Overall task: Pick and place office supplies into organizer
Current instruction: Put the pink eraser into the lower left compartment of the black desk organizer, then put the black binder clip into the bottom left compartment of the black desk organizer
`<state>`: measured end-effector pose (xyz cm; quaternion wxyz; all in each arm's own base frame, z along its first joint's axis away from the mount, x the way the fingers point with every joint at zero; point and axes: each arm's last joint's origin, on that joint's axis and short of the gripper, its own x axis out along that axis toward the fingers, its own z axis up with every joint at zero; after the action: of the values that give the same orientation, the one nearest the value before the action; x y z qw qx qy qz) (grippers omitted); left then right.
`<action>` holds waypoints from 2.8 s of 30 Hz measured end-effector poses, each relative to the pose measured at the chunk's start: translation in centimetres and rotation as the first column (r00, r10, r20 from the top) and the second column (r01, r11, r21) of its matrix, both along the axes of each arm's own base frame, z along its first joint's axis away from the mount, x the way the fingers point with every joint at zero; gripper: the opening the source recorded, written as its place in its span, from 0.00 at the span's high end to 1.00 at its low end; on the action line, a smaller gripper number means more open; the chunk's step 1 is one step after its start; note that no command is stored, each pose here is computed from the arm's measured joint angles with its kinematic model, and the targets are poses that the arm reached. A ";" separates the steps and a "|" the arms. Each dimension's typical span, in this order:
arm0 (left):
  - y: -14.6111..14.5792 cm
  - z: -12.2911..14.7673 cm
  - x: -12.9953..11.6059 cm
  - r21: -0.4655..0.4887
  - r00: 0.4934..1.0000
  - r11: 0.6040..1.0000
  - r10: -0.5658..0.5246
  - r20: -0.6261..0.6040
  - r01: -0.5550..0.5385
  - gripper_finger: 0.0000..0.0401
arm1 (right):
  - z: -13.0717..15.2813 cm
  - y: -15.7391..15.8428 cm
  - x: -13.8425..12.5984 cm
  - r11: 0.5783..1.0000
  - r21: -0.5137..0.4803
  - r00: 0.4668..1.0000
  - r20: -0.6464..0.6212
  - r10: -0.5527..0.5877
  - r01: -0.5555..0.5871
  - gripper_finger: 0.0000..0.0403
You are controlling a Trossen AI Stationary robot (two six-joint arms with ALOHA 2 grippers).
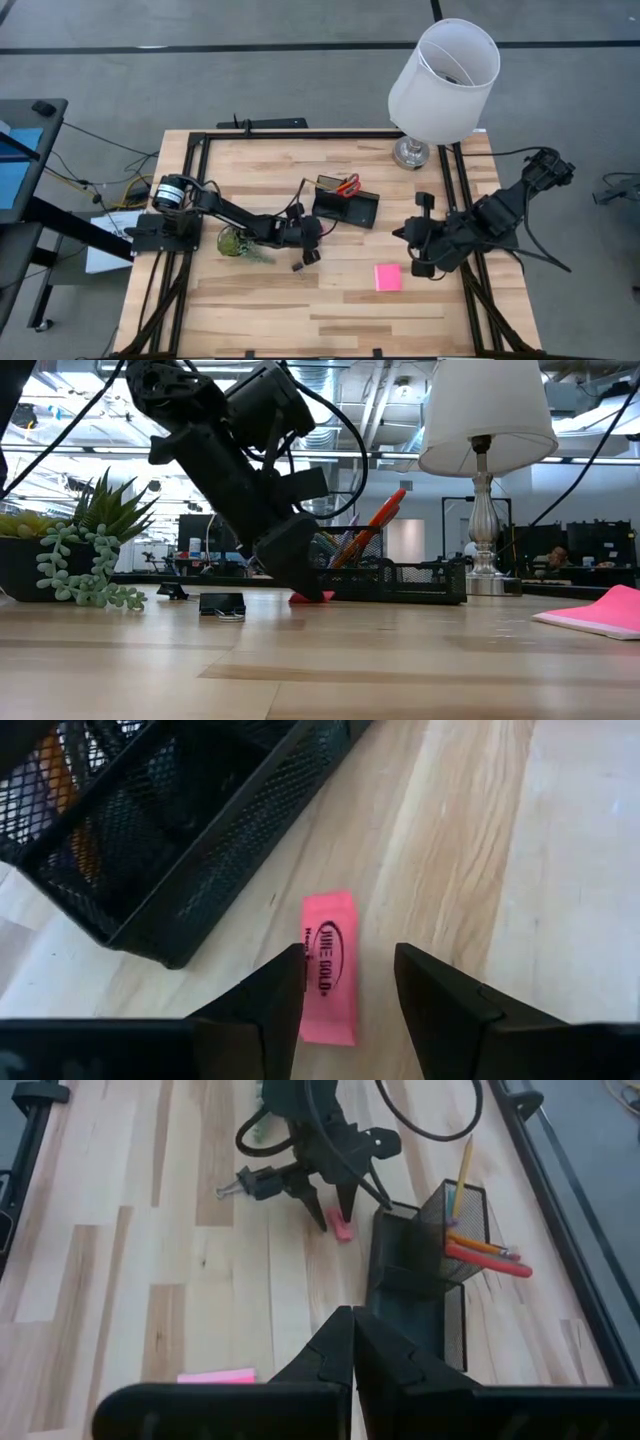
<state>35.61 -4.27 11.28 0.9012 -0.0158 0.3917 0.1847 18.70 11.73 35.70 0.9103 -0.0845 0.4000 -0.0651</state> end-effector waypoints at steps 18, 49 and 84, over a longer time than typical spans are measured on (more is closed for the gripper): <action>2.6 -0.1 0.1 -0.102 0.999 0.994 0.046 -0.018 -0.047 0.81 | 0.0 -0.1 0.1 1.000 -0.001 1.000 -0.001 -0.005 0.005 1.00; 5.3 6.8 3.8 0.123 0.997 0.990 0.072 -0.025 -0.069 0.92 | 0.0 -0.1 0.1 0.999 -0.030 1.000 -0.010 0.025 -0.025 1.00; 3.3 5.5 -1.5 -0.208 0.860 0.946 0.118 -0.496 -0.249 0.71 | -1.0 0.0 0.2 0.999 -0.046 0.999 -0.035 0.027 -0.028 1.00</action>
<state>34.14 -0.97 16.79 0.7444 -0.1277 0.6193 0.2145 18.86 11.70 34.71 0.9020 -0.1121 0.4126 -0.0602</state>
